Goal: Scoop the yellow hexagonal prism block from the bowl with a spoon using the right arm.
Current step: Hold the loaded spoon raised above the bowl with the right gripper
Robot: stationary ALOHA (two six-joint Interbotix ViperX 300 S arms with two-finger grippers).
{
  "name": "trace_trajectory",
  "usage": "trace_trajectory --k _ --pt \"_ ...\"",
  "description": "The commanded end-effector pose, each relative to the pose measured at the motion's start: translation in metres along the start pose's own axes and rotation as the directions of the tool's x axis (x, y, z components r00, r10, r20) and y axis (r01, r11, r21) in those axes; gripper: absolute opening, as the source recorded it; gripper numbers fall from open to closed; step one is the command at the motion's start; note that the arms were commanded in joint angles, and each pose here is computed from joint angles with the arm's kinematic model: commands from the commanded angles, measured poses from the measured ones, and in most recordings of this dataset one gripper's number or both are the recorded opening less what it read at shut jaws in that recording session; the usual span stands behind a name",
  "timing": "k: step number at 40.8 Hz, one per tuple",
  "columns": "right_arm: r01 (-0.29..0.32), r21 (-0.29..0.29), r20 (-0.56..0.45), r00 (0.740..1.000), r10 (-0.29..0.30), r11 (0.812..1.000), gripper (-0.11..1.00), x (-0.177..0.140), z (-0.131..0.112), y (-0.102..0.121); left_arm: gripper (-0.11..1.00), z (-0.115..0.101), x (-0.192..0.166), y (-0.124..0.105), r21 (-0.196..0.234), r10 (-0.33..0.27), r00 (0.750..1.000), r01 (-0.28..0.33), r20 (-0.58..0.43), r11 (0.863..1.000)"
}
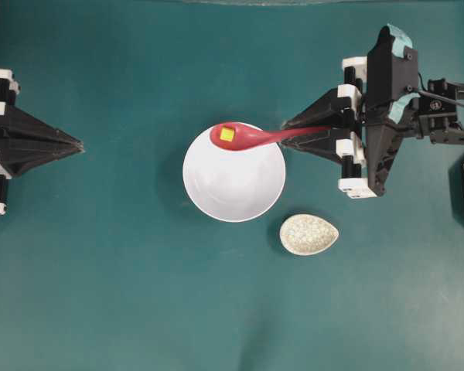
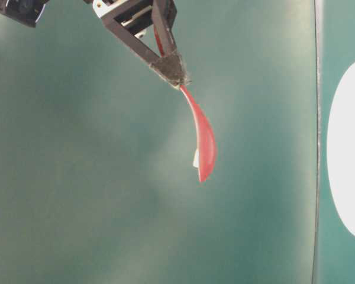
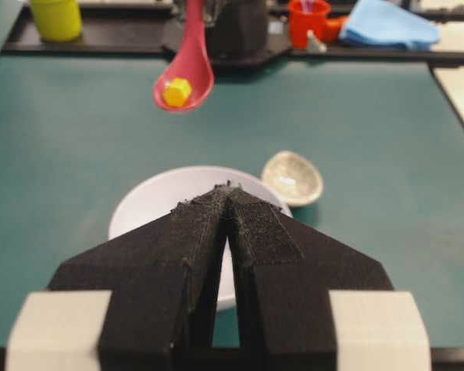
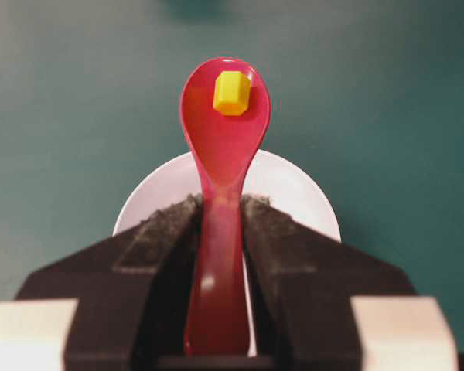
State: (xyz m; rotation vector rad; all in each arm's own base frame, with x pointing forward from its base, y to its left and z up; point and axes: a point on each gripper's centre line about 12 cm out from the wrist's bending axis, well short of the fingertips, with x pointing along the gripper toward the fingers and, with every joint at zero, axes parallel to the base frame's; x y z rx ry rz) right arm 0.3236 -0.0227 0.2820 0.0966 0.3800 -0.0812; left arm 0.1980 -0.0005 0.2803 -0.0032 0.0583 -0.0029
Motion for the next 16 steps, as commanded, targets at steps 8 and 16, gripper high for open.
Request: trace_trajectory --k 8,16 --pt "-0.005 0.008 0.046 0.999 0.005 1.000 0.24 -0.0057 0.0114 0.0018 0.04 0.0086 0.0016 -0.0001 0.002 -0.001 1.000 0.001 0.021 1.000" --pt "-0.005 0.022 0.034 0.999 0.004 1.000 0.24 -0.0056 0.0096 0.0013 0.04 0.0080 0.0021 -0.0001 0.014 -0.001 1.000 0.000 0.018 1.000"
